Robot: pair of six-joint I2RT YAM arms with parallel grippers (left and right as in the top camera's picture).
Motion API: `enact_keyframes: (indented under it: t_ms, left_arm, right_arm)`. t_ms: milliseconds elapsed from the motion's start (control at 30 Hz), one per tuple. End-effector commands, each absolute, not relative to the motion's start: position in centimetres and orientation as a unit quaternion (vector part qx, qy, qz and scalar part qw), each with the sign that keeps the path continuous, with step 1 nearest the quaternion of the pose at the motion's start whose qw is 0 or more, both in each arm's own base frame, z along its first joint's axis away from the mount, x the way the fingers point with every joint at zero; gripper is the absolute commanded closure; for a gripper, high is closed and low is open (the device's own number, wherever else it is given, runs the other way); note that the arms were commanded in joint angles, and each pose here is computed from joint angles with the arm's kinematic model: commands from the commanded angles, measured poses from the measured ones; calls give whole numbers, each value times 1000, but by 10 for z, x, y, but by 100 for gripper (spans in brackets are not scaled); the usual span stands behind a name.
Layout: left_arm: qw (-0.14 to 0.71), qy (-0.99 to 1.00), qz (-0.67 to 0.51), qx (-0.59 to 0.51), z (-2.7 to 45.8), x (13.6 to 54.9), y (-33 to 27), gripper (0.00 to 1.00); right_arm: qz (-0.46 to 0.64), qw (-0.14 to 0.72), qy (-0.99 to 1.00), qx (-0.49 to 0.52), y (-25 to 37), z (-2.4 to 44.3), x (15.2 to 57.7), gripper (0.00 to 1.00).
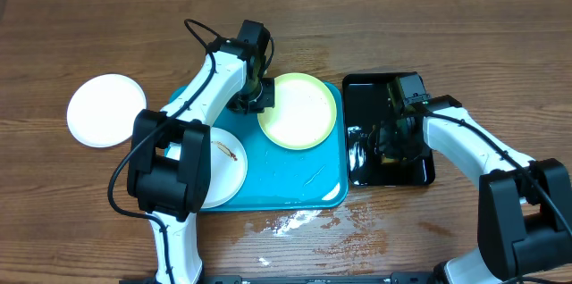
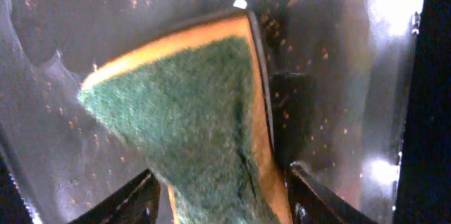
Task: Clean dirty plates on tray and stack at the side
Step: 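Regrasp the sponge in the black tray with the right gripper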
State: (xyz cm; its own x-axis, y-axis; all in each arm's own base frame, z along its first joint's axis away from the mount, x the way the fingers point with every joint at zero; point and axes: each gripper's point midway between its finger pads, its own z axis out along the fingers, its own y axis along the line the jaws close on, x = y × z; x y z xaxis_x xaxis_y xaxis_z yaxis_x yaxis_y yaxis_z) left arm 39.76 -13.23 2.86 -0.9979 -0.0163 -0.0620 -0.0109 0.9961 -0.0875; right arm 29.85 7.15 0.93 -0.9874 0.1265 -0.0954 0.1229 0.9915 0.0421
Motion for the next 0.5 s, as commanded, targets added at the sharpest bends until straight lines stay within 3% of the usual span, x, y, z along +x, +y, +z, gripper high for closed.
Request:
enact_keyframes:
  t_ms: [0, 33, 67, 133, 167, 200, 267, 467]
  left_arm:
    - [17, 999, -26, -36, 18, 388, -127, 79]
    - [16, 999, -25, -36, 17, 387, -127, 73]
    - [17, 999, -25, -36, 17, 387, -127, 72]
    - [18, 999, -26, -36, 17, 388, -128, 71]
    - [18, 999, -29, -36, 17, 388, -128, 71]
    - [17, 999, -29, -36, 17, 387, -128, 67]
    - [17, 999, -29, -36, 17, 387, -129, 64]
    - [18, 998, -30, -43, 11, 386, -129, 64]
  right_arm:
    - [19, 48, 996, 77, 73, 13, 298, 66]
    - [26, 43, 996, 77, 75, 12, 295, 84]
    - [29, 42, 996, 77, 76, 11, 295, 93]
    - [31, 48, 995, 78, 77, 14, 299, 96]
    - [32, 53, 995, 78, 77, 17, 303, 87]
    - [34, 58, 995, 77, 78, 21, 307, 52]
    - [36, 66, 994, 77, 79, 23, 312, 30]
    - [36, 82, 993, 78, 78, 13, 314, 25]
